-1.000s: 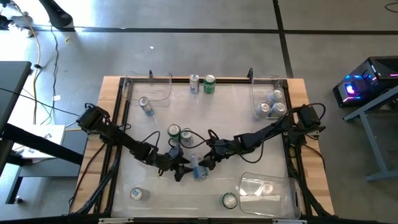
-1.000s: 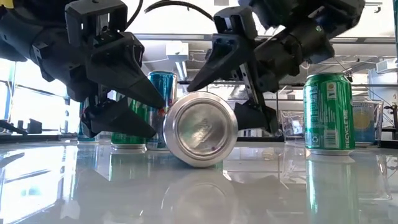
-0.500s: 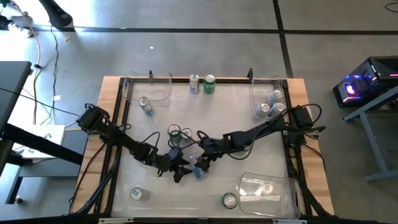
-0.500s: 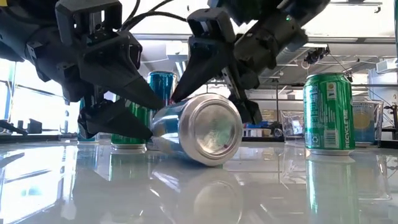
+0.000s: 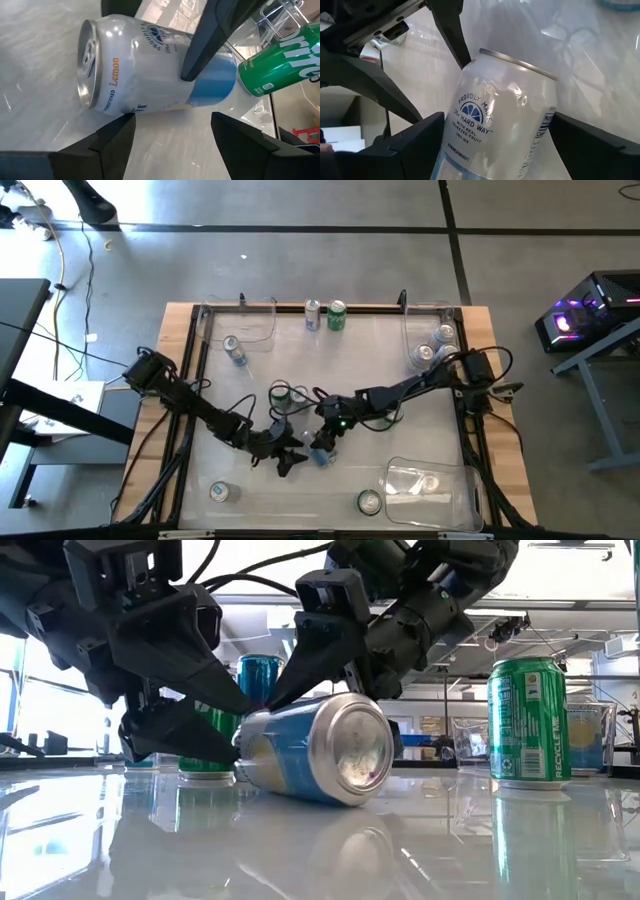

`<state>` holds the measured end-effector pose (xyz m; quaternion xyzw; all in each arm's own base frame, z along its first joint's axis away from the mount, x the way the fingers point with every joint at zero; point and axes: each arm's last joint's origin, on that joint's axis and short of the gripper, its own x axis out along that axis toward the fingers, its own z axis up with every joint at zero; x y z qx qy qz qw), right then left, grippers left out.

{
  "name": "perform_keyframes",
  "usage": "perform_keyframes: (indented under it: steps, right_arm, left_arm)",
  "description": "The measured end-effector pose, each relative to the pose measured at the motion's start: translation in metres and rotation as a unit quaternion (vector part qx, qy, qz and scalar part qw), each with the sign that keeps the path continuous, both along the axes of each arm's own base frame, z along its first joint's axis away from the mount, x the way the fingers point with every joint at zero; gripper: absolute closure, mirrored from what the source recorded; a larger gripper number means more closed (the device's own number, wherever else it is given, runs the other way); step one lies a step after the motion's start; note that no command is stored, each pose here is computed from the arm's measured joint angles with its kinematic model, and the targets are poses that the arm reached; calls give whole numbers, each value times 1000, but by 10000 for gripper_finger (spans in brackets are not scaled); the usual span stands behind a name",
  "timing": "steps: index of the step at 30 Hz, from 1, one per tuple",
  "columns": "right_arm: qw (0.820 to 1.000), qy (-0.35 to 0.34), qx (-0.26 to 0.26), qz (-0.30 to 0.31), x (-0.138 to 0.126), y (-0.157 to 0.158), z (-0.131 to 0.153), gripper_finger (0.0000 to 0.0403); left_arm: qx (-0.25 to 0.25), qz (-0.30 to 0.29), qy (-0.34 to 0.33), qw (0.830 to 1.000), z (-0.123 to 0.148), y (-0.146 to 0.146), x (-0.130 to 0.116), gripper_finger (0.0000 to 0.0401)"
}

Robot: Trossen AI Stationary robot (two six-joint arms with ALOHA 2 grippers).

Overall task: Sort soda cans
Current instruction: Put the blue white soda can into the top right transparent bin

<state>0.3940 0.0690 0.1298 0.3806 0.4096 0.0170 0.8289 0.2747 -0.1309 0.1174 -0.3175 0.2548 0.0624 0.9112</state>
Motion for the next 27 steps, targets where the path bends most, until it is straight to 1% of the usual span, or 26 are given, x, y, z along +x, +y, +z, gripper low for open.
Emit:
perform_keyframes:
  steps: [8, 11, 14, 18, 21, 23, 27]
  right_arm:
    - [1000, -15, -19, 17, 0, 7, 0, 61]
    - [999, -23, -33, 20, -2, 12, 4, 61]
    - [998, -35, -56, 23, -4, 17, 10, 61]
    - [994, -52, -98, 24, -7, 26, 15, 61]
    - [990, -67, -125, 23, -9, 34, 18, 61]
    - [988, -68, -139, 19, -10, 38, 18, 61]
    - [984, -72, -163, 15, -12, 43, 18, 61]
  left_arm:
    - [11, -2, -24, 1000, 4, -7, 0, 146]
    - [8, 4, -45, 999, 8, -11, -1, 146]
    - [0, 7, -72, 997, 14, -14, 1, 146]
    - [5, 33, -144, 989, 32, -15, 6, 146]
    - [20, 10, -163, 986, 35, -18, 6, 146]
    - [18, 6, -180, 983, 43, -18, 5, 146]
    - [34, -5, -178, 983, 50, -16, 2, 146]
